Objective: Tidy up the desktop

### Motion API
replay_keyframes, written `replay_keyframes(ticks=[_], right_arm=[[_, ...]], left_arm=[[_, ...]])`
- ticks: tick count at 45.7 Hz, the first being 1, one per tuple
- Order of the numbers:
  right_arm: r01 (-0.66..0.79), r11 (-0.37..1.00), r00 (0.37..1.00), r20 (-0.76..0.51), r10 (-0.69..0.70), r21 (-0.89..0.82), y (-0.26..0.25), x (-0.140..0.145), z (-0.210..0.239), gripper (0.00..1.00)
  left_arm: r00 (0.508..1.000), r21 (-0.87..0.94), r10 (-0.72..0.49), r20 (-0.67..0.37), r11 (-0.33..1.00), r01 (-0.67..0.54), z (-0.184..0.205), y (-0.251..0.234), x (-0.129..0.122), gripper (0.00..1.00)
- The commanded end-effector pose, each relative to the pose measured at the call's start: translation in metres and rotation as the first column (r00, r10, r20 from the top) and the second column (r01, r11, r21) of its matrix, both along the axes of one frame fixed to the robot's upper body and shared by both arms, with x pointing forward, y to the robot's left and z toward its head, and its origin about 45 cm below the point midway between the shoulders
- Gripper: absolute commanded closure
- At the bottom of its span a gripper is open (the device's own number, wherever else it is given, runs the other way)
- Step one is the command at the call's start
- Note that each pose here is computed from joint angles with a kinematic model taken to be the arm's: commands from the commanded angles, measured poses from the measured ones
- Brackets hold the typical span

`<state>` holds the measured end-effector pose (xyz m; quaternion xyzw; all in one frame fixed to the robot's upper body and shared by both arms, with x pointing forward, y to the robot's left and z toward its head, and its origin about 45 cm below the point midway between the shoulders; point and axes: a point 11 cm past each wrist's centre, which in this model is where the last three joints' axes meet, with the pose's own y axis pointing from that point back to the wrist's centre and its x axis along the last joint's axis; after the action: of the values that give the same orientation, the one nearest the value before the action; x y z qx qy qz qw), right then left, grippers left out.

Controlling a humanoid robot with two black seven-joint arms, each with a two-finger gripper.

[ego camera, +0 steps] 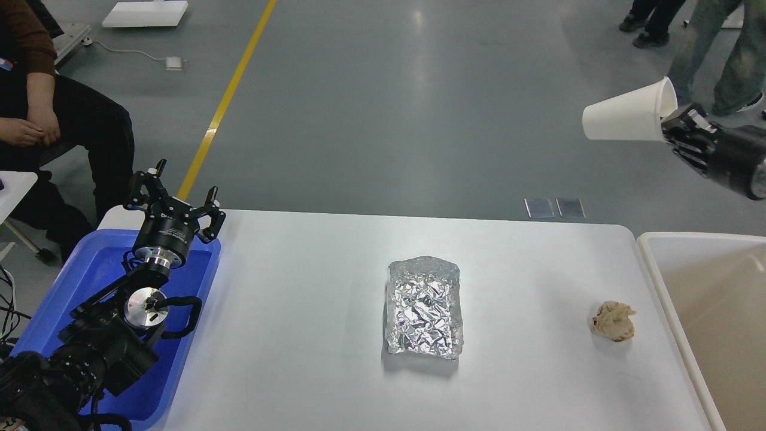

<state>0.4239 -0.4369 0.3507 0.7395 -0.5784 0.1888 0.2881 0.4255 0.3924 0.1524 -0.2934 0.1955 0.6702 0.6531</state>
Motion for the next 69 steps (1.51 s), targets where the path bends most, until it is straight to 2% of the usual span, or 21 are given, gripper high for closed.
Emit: replay_keyframes(ticks=[1, 13, 26, 42, 49, 58, 69], right_arm=[[0.244, 0.962, 0.968, 0.035, -0.250, 0.122, -0.074, -0.013, 0.006, 1.00], [0.523, 0.846, 0.850, 0.013, -0.527, 0.100, -0.167, -0.046, -0.025, 1.00], [0.664, 0.745, 0.747, -0.004, -0.665, -0.059, -0.213, -0.076, -0.080, 1.00], [0.736, 0.644, 0.649, -0.054, -0.759, -0.207, -0.223, -0.100, -0.132, 1.00], [0.743, 0.629, 0.622, -0.109, -0.775, -0.230, -0.217, -0.108, -0.154, 1.00], [0.763, 0.590, 0.558, -0.190, -0.808, -0.265, -0.208, -0.124, -0.190, 1.00], [0.743, 0.604, 0.544, -0.265, -0.796, -0.289, -0.187, -0.135, -0.229, 1.00]], left_arm=[[1.000, 0.001, 0.001, -0.001, 1.000, -0.001, 0.000, 0.000, 0.000, 0.00], [1.000, -0.001, 0.001, 0.000, 1.000, -0.001, 0.000, 0.000, 0.000, 0.00], [1.000, -0.001, 0.001, 0.000, 1.000, -0.001, 0.000, 0.000, 0.000, 0.00], [1.000, 0.000, 0.000, 0.000, 1.000, 0.000, 0.000, 0.000, 0.000, 0.00], [1.000, 0.000, 0.001, 0.001, 1.000, -0.001, 0.000, 0.000, 0.000, 0.00], [1.000, 0.000, 0.002, 0.000, 1.000, -0.002, 0.000, 0.000, 0.000, 0.00], [1.000, 0.000, 0.000, 0.000, 1.000, 0.000, 0.000, 0.000, 0.000, 0.00]])
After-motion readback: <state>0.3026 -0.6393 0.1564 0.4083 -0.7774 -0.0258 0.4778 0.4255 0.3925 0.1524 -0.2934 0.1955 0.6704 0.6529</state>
